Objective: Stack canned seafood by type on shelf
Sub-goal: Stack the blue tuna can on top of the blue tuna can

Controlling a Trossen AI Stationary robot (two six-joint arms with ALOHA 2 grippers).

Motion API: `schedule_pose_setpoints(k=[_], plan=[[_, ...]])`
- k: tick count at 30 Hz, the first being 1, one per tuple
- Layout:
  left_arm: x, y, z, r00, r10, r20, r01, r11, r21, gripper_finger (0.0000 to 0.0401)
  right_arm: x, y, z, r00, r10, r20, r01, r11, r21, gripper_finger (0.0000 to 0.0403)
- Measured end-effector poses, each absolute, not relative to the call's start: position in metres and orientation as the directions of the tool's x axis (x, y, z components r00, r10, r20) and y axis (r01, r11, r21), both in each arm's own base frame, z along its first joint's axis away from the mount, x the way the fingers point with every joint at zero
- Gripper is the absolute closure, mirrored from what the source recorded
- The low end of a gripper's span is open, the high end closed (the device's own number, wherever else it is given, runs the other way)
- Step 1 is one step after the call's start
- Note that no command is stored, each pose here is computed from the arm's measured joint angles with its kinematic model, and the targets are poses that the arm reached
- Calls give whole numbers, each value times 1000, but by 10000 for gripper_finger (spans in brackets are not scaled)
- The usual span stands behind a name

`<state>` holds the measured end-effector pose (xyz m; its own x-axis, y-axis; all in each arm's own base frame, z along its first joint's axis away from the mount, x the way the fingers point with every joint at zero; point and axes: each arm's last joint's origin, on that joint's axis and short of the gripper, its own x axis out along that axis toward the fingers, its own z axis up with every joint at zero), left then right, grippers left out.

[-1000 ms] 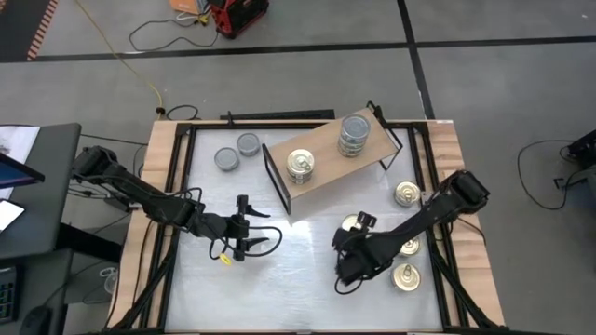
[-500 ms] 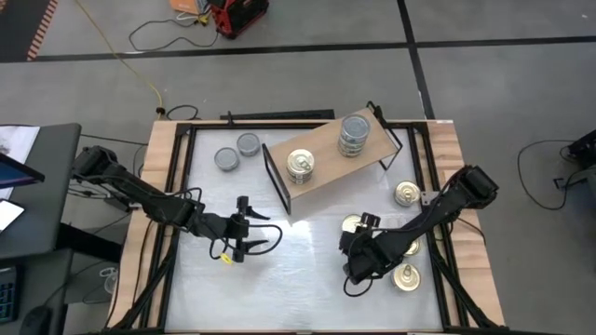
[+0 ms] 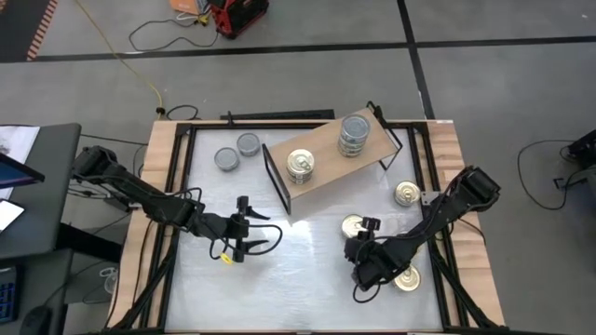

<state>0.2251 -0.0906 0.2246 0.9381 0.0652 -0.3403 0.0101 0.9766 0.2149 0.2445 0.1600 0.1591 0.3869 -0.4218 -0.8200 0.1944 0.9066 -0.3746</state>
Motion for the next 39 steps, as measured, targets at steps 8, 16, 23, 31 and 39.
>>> schedule_pose_setpoints(k=[8, 16, 23, 31, 39], plan=[[225, -91, 224, 937, 66, -342, 10, 976, 216, 111, 246, 161, 153, 441, -398, -804, 175, 917, -358, 380], [225, -91, 224, 937, 66, -342, 10, 976, 216, 111, 246, 164, 149, 415, -332, -847, 125, 943, -308, 366], [225, -91, 224, 937, 66, -344, 11, 976, 217, 111, 249, 162, 151, 434, -339, -835, 148, 941, -306, 358], [225, -93, 223, 932, -10, -362, 76, 982, 171, 111, 260, 176, 179, 433, -279, -857, 71, 958, -276, 362], [225, -94, 223, 928, -56, -368, 110, 986, 127, 111, 284, 175, 232, 391, -149, -909, -66, 980, -189, 291]])
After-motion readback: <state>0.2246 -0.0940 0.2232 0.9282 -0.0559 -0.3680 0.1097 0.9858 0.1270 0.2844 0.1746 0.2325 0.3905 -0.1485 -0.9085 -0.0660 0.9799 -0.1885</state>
